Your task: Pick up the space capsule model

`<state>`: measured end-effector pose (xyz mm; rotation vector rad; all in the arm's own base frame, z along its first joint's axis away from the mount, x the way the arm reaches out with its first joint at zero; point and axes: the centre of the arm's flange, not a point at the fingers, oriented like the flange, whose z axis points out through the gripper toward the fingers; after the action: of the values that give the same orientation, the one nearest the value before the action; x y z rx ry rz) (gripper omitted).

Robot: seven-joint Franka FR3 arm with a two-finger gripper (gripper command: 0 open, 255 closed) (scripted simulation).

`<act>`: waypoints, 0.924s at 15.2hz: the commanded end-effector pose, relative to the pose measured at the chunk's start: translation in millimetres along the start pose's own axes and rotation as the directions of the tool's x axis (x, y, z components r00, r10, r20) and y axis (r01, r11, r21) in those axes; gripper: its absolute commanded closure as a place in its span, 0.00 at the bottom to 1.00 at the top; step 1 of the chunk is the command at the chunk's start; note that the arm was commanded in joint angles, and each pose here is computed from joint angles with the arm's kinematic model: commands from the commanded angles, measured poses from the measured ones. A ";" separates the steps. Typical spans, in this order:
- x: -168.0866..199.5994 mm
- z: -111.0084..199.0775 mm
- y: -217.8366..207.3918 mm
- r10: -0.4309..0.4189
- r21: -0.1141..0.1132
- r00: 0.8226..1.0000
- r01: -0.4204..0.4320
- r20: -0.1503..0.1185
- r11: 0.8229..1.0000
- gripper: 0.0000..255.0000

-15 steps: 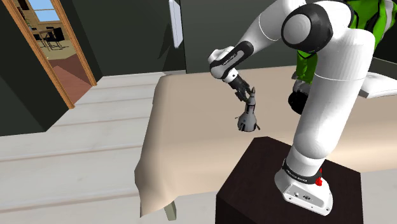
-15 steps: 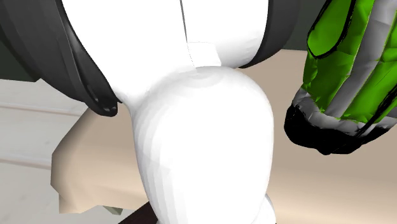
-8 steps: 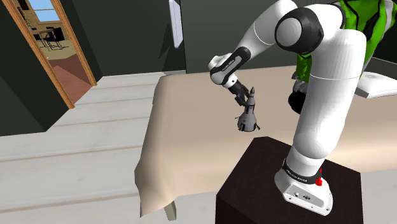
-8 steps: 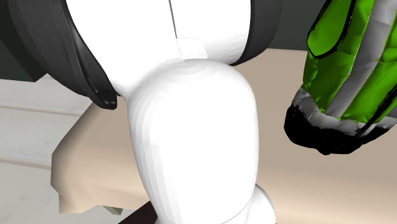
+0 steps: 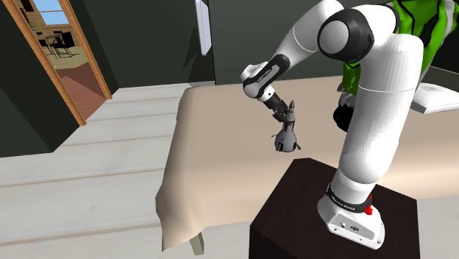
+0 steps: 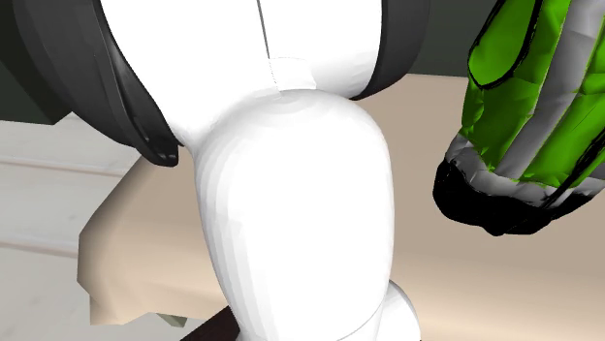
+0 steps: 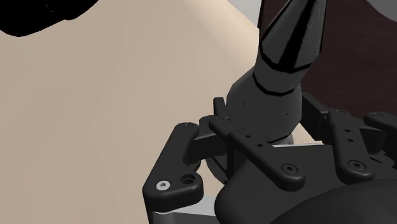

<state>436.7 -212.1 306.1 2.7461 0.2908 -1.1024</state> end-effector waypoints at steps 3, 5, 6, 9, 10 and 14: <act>-2.6 -2.8 -0.3 -0.001 0.000 1.000 0.001 0.000 1.000 1.00; -10.0 -10.3 0.5 -0.001 0.000 1.000 0.001 0.000 1.000 1.00; -13.7 -14.1 1.0 -0.001 0.000 1.000 0.001 0.000 1.000 1.00; -24.7 -25.4 2.3 -0.001 0.000 1.000 0.001 0.000 1.000 1.00; -28.4 -29.2 2.7 -0.001 0.000 1.000 0.001 0.000 1.000 1.00; -43.1 -44.2 4.5 -0.001 0.000 1.000 0.001 0.000 1.000 1.00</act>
<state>435.5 -211.6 362.2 2.7466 0.2923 -1.1032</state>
